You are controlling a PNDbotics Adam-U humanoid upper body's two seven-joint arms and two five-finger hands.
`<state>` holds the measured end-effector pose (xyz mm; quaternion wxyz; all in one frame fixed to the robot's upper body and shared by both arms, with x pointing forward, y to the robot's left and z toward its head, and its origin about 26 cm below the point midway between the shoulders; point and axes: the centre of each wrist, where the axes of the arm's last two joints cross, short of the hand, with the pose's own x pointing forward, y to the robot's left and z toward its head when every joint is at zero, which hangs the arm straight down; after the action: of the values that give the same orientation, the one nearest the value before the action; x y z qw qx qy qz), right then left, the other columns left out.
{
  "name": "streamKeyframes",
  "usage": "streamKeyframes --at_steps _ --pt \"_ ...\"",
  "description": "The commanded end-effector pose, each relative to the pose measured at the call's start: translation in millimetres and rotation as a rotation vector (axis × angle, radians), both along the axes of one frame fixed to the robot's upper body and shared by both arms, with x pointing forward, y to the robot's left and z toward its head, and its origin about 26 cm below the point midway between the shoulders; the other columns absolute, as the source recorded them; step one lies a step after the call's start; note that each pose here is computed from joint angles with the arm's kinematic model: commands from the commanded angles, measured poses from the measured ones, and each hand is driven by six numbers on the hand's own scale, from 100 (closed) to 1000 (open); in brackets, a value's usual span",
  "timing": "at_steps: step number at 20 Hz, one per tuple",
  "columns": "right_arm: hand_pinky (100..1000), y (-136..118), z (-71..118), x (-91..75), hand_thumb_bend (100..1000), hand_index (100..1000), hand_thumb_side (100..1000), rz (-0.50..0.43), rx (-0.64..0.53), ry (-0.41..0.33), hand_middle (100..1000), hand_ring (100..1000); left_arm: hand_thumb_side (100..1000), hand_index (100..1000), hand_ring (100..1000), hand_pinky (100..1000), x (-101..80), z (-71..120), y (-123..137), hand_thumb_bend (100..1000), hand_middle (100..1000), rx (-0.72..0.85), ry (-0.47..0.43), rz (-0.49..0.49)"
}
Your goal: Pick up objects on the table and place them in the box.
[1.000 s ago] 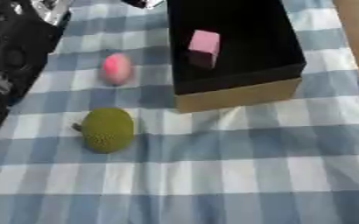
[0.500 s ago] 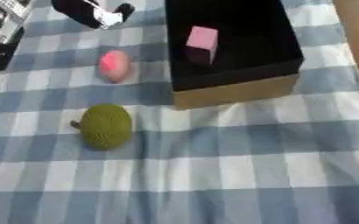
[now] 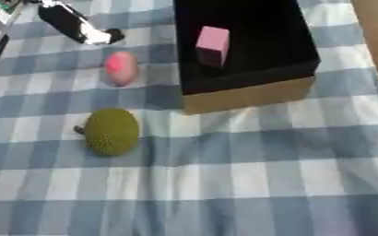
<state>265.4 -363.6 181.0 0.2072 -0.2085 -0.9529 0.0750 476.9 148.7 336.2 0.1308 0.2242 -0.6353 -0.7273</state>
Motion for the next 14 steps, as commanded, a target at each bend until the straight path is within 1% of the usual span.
streamKeyframes --at_steps 1,5,8,9,10,14 --pt "947 -2.5 7.4 -1.5 100 923 470 -0.007 -0.024 -0.017 354 1000 506 909 887 918 2.7 7.4 18.7 332 795 0.099 -0.009 0.021" --pt "948 -2.4 7.2 -1.5 100 924 470 -0.008 -0.022 -0.017 354 1000 531 911 885 916 9.1 -4.4 24.0 360 794 0.141 0.011 0.045" --pt "948 -2.2 7.1 -1.5 100 924 470 -0.006 -0.022 -0.016 353 1000 551 914 884 915 12.7 -12.2 25.5 378 795 0.173 0.022 0.046" --pt "948 -2.2 7.2 -1.4 100 924 471 -0.006 -0.021 -0.016 353 1000 549 914 882 914 13.6 -14.6 26.0 404 794 0.184 0.026 0.043" --pt "948 -2.2 7.3 -1.4 100 924 470 -0.006 -0.021 -0.016 353 1000 565 914 882 915 14.4 -16.6 26.7 391 794 0.192 0.028 0.04" --pt "948 -2.2 7.5 -1.3 100 924 470 -0.007 -0.018 -0.015 351 1000 590 911 875 910 16.4 -22.8 29.6 398 787 0.217 0.04 0.03"
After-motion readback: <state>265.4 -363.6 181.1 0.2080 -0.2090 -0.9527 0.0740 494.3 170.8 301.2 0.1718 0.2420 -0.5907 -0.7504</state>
